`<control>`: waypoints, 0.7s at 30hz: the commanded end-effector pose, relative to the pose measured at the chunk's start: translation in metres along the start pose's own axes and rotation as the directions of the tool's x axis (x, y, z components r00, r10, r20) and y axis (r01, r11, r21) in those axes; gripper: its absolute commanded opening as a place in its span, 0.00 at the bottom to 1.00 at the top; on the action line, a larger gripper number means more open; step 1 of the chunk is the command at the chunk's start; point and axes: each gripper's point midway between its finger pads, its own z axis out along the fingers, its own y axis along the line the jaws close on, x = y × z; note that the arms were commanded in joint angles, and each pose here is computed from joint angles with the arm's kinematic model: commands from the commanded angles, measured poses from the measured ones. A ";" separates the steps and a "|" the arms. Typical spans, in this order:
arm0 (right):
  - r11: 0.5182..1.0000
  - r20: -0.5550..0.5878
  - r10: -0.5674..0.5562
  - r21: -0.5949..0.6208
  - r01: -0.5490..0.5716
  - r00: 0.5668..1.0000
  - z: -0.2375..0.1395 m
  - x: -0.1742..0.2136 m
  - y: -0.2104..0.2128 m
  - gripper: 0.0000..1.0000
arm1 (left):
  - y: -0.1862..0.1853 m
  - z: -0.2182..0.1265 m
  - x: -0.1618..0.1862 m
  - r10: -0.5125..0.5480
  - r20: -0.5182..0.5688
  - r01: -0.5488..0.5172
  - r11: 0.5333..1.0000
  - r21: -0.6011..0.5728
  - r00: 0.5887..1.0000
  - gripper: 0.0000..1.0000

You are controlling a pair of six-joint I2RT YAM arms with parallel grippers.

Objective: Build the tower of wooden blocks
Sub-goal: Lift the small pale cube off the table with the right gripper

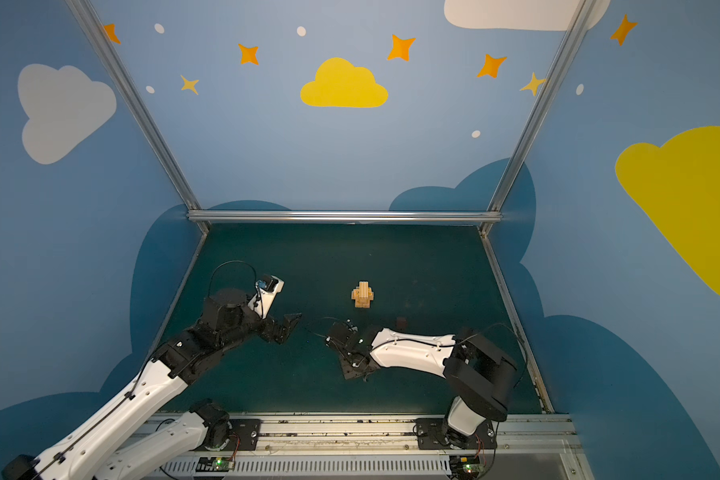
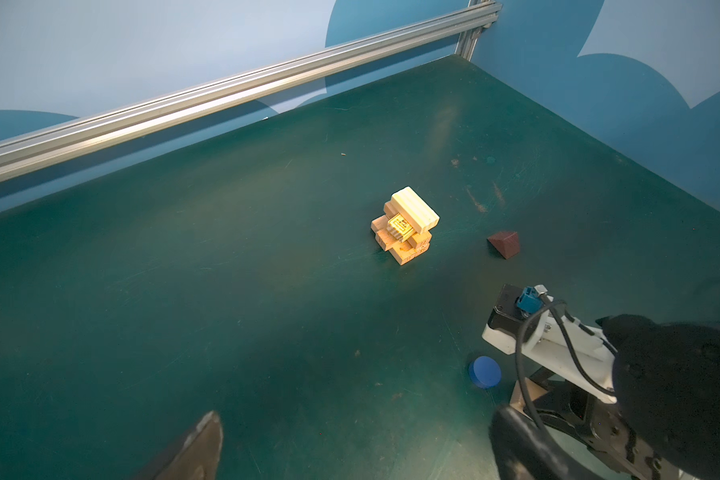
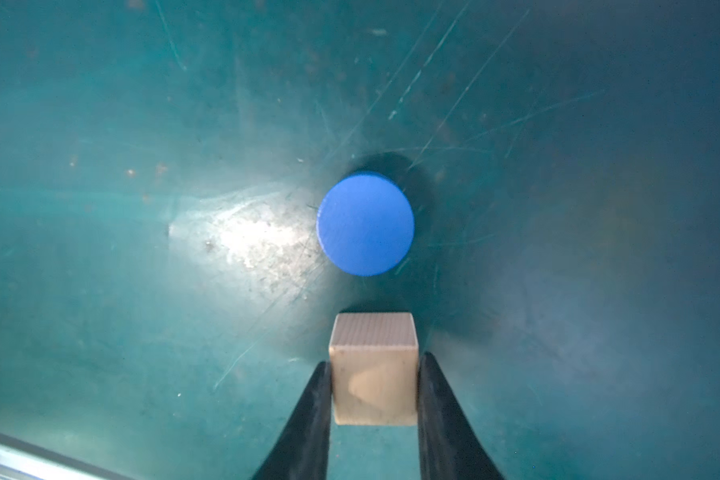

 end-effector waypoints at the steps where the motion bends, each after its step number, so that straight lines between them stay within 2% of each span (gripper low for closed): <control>1: 1.000 -0.020 0.003 0.021 -0.002 1.000 0.000 0.001 0.000 0.29 | 0.003 -0.003 -0.009 -0.009 0.029 0.010 1.000 -0.012 1.000 1.00; 8: 1.000 -0.023 0.006 0.018 -0.006 1.000 0.000 0.001 0.001 0.23 | 0.002 -0.003 -0.009 -0.011 0.027 0.011 1.000 -0.008 1.000 1.00; 13: 1.000 -0.031 0.011 0.030 -0.010 0.999 0.002 0.003 -0.001 0.23 | 0.004 -0.003 -0.008 -0.014 0.028 0.014 1.000 -0.018 1.000 1.00; 17: 0.998 -0.046 0.008 0.060 -0.005 0.999 0.003 0.004 -0.005 0.29 | 0.004 -0.003 -0.011 -0.018 0.032 0.018 1.000 -0.017 0.999 1.00; 19: 0.998 -0.049 0.004 0.065 -0.001 0.999 0.003 0.004 -0.005 0.29 | 0.005 -0.003 -0.010 -0.020 0.031 0.021 1.000 -0.018 0.999 1.00; 21: 0.998 -0.048 0.005 0.056 -0.002 0.999 0.003 0.003 -0.004 0.24 | 0.005 -0.003 -0.011 -0.022 0.034 0.023 1.000 -0.019 0.999 1.00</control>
